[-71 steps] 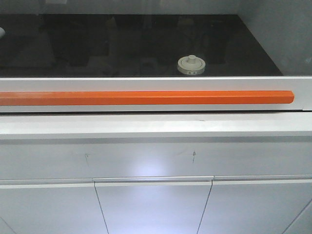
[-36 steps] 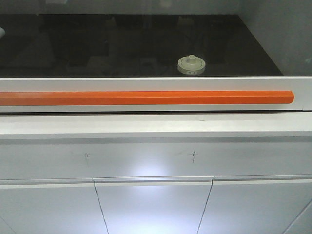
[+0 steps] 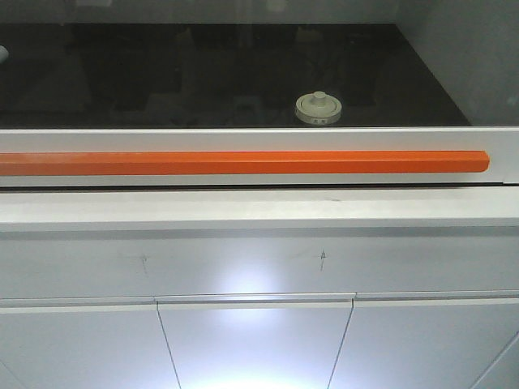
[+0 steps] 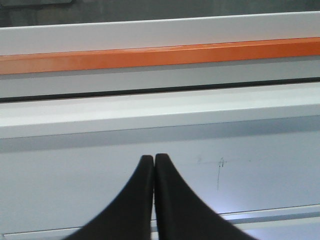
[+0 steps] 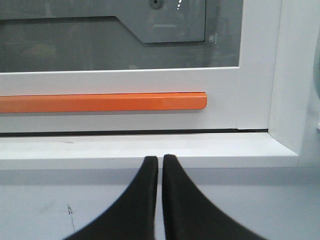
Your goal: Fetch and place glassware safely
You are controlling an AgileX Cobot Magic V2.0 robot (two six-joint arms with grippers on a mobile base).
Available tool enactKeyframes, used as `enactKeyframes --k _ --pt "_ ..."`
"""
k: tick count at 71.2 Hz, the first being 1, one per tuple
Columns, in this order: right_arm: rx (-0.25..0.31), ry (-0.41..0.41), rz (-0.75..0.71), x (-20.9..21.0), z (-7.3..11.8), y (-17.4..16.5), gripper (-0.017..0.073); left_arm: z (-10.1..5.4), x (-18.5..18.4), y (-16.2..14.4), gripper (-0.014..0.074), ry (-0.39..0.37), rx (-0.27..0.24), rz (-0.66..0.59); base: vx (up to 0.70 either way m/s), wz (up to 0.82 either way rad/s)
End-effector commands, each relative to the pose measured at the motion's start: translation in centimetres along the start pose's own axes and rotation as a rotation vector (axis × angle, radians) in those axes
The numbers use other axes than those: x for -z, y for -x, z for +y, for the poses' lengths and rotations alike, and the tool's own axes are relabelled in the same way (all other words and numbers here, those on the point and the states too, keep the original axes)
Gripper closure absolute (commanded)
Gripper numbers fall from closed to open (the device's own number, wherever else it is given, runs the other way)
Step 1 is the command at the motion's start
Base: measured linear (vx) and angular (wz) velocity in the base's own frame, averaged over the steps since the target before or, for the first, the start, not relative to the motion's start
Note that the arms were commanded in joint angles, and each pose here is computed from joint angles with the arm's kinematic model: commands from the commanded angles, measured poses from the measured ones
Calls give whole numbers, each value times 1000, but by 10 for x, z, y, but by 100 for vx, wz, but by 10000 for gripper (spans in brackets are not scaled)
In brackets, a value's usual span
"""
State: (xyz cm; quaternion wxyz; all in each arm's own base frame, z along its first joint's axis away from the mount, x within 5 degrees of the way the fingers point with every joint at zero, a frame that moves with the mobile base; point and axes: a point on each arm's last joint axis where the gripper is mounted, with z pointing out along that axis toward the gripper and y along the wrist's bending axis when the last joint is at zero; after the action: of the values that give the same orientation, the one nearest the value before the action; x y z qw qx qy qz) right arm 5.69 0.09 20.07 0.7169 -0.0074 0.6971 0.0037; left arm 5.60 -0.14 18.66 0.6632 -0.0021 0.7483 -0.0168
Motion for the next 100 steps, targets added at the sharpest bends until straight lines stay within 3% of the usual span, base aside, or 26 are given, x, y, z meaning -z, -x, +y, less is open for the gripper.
enactKeyframes --k 1,43,51,57,64,70,80,88,100 --pt "5 0 -69 1 0 1 560 0 -1 -2 601 -8 8 -57 0 0" --pt "6 1 -120 1 0 6 560 0 -1 0 601 -8 4 -77 0 0" --pt "6 2 -130 1 0 7 560 0 0 7 601 -9 5 -154 0 0" --pt "6 3 -193 2 0 13 560 0 3 19 601 -12 28 -288 0 0" --pt "8 4 -293 5 0 28 560 0 12 43 601 -25 64 -510 0 0" --pt "20 3 -342 9 1 48 560 -1 21 63 601 -38 89 -629 0 0" --pt "23 -1 -400 17 0 100 560 -3 33 118 601 -47 99 -672 0 0" --pt "28 -4 -412 14 0 145 560 -4 36 179 601 -51 98 -710 0 0" --pt "28 -4 -421 -9 -1 204 560 -7 13 256 601 -51 95 -731 0 0"
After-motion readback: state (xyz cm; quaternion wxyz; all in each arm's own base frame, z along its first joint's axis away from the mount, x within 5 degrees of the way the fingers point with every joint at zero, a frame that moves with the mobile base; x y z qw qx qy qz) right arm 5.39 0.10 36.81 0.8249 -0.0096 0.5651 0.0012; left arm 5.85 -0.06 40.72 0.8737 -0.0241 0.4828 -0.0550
